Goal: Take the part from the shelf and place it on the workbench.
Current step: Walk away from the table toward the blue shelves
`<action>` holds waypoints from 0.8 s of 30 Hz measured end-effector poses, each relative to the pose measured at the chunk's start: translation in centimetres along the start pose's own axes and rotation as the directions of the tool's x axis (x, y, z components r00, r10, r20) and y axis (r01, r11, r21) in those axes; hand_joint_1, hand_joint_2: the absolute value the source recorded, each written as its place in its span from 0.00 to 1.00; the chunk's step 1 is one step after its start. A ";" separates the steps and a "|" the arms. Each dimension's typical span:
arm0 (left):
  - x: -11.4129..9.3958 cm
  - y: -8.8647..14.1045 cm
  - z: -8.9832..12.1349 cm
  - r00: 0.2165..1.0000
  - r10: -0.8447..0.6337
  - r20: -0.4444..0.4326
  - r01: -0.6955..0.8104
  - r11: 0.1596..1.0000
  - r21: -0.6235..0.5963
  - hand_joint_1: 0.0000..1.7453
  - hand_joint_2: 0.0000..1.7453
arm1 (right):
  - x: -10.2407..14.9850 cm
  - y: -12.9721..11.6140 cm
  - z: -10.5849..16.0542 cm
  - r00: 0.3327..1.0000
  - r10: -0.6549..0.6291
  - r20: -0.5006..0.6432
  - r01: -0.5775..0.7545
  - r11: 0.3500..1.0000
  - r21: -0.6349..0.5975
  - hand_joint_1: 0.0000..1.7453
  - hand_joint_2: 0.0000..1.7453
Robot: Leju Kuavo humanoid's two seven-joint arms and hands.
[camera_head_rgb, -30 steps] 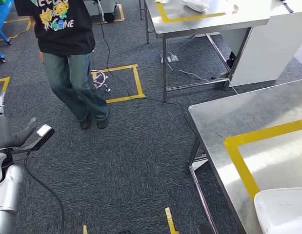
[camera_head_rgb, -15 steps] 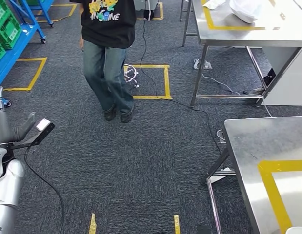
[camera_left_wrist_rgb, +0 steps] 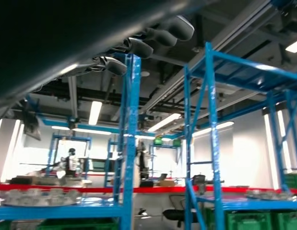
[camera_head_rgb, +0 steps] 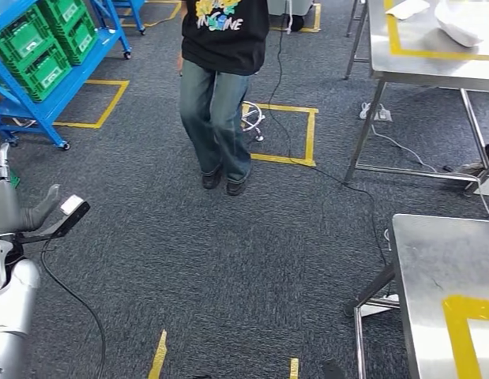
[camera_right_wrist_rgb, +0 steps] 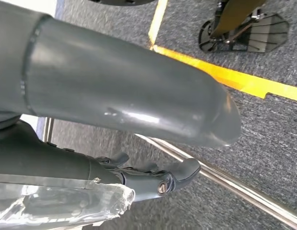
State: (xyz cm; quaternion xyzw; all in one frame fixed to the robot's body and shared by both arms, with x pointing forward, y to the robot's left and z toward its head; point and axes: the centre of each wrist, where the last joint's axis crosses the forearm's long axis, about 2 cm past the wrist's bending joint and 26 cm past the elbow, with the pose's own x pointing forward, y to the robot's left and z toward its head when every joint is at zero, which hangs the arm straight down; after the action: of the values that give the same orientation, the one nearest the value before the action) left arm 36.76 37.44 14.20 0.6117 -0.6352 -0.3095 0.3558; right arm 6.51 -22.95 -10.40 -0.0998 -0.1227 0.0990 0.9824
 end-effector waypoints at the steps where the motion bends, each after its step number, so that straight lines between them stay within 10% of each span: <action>1: 0.0 -0.1 0.1 1.000 0.000 -0.001 0.000 1.000 -0.005 0.00 0.00 | 0.0 0.0 0.0 1.000 0.000 0.000 0.000 1.000 0.000 0.00 0.00; 24: -0.3 -0.5 1.1 1.000 -0.014 -0.003 0.014 0.999 -0.033 0.00 0.00 | 0.0 0.1 0.0 1.000 0.010 -0.007 -0.010 1.000 0.003 0.00 0.00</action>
State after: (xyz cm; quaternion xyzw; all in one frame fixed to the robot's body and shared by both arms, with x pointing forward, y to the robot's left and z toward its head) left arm 36.11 37.71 13.18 0.6109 -0.6250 -0.3213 0.3646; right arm 6.51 -22.89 -10.39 -0.0993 -0.1185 0.1036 0.9825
